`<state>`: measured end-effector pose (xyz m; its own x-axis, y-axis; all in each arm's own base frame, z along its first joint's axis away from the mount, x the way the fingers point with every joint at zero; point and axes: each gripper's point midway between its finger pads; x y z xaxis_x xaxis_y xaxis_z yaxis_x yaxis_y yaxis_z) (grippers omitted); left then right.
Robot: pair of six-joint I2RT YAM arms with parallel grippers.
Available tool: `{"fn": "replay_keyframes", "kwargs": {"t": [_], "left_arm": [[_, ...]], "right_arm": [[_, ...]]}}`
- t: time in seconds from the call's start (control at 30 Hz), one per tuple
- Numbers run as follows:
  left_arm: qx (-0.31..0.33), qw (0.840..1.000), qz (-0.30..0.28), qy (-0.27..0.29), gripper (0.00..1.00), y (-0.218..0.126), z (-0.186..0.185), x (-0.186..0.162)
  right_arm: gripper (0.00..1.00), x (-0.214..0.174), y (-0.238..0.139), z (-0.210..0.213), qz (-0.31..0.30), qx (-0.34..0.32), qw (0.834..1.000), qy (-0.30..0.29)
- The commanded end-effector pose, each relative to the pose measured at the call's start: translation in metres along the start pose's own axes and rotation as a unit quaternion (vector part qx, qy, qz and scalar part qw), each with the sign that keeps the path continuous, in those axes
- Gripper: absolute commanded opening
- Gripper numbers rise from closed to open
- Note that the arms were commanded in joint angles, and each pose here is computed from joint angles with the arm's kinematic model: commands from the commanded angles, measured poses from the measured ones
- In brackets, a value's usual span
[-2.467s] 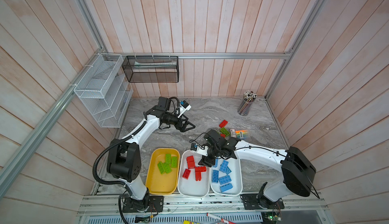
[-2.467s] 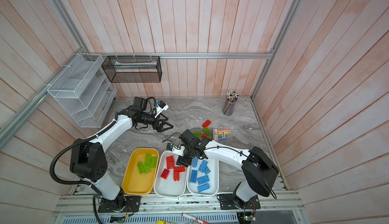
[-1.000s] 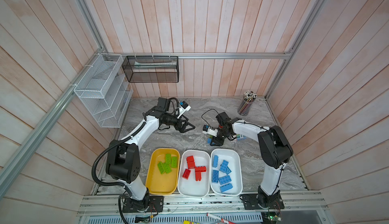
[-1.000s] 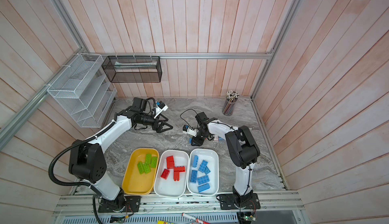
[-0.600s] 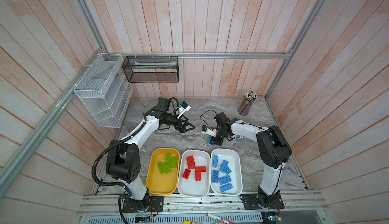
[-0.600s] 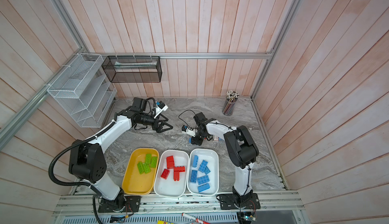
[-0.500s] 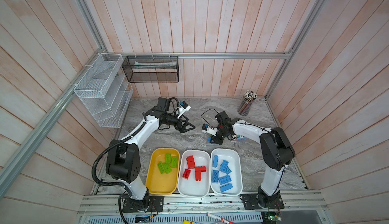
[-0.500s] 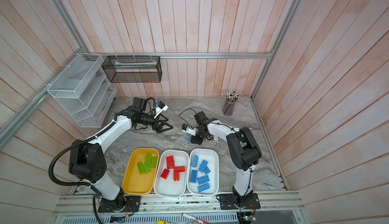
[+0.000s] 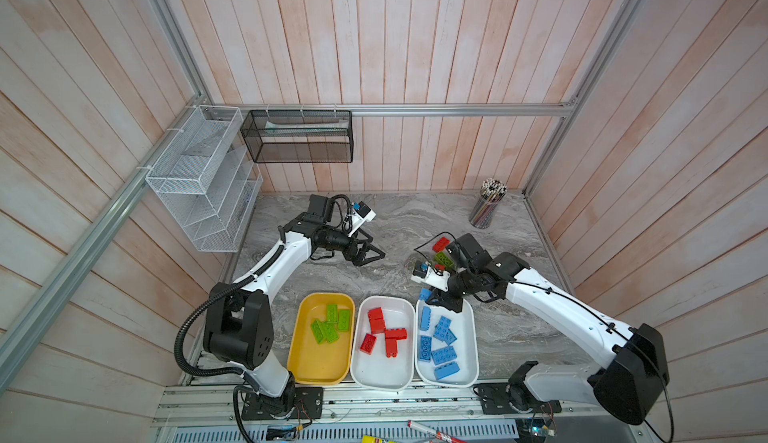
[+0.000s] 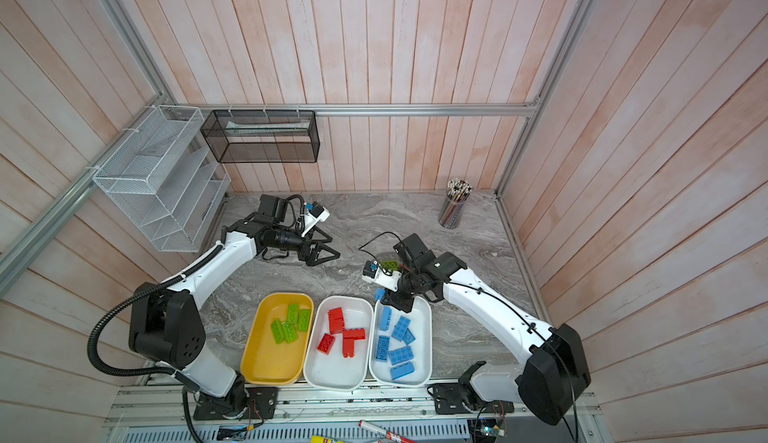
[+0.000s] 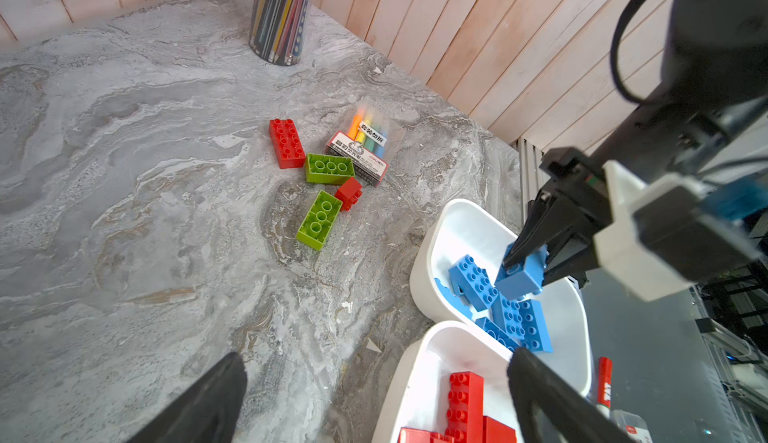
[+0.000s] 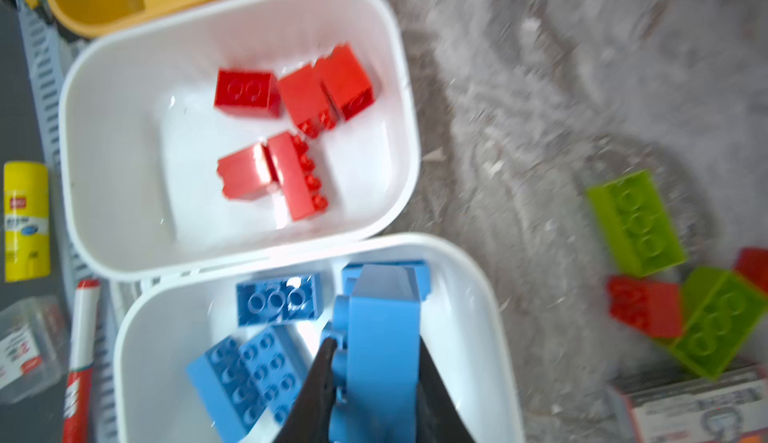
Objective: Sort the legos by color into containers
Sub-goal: 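Carry the blue brick into the third white tub and release, then return the right gripper to the pile and grasp a lime-green brick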
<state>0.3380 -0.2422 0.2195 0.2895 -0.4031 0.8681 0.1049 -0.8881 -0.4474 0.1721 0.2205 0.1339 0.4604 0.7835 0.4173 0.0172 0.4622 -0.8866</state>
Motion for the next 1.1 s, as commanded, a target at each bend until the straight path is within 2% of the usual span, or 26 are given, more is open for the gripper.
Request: {"fn": "replay_keyframes", "kwargs": {"t": [0.0, 0.13, 0.43, 0.5, 0.63, 0.67, 0.8, 0.9, 1.07], "left_arm": [[-0.017, 1.000, -0.015, 0.002, 1.00, -0.007, -0.014, 0.003], [-0.023, 1.000, -0.018, -0.002, 1.00, -0.007, -0.018, 0.000], [-0.026, 0.999, -0.021, -0.003, 1.00, -0.006, -0.019, 0.001], [-0.024, 1.000, -0.018, -0.004, 1.00, -0.006, -0.018, 0.000], [-0.023, 1.000, -0.018, -0.001, 1.00, -0.007, -0.019, 0.001], [-0.022, 1.000, -0.018, 0.001, 1.00, -0.007, -0.019, 0.001], [-0.021, 1.000, -0.017, 0.001, 1.00, -0.008, -0.019, 0.002], [-0.021, 1.000, -0.018, 0.001, 1.00, -0.009, -0.020, 0.003], [-0.020, 1.000, -0.019, 0.003, 1.00, -0.009, -0.020, 0.004]], "right_arm": [[0.19, -0.048, 0.001, 0.016, 0.082, 0.004, 0.996, 0.020], [0.19, -0.082, 0.018, 0.018, 0.126, -0.002, 0.992, 0.012], [0.24, -0.095, 0.036, 0.002, 0.157, -0.040, 0.987, -0.013], [0.30, -0.097, 0.037, 0.000, 0.164, -0.046, 0.985, -0.017], [0.51, -0.091, 0.029, 0.002, 0.157, -0.047, 0.986, -0.021], [0.54, -0.088, 0.024, 0.001, 0.154, -0.050, 0.987, -0.022], [0.57, -0.059, -0.002, -0.018, 0.114, -0.097, 0.989, -0.016], [0.59, -0.022, -0.028, -0.046, 0.031, -0.130, 0.991, 0.020], [0.64, 0.036, -0.053, -0.090, -0.120, -0.176, 0.976, 0.042]]}}
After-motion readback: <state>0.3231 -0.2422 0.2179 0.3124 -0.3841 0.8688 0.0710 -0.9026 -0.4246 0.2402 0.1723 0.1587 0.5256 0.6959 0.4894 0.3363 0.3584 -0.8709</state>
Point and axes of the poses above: each gripper's point midway between its finger pads, its own y axis out along the fingers, its own z axis along the line the jaws close on, x = y × z, and after that the axes turned 11 degrees about y, right-handed
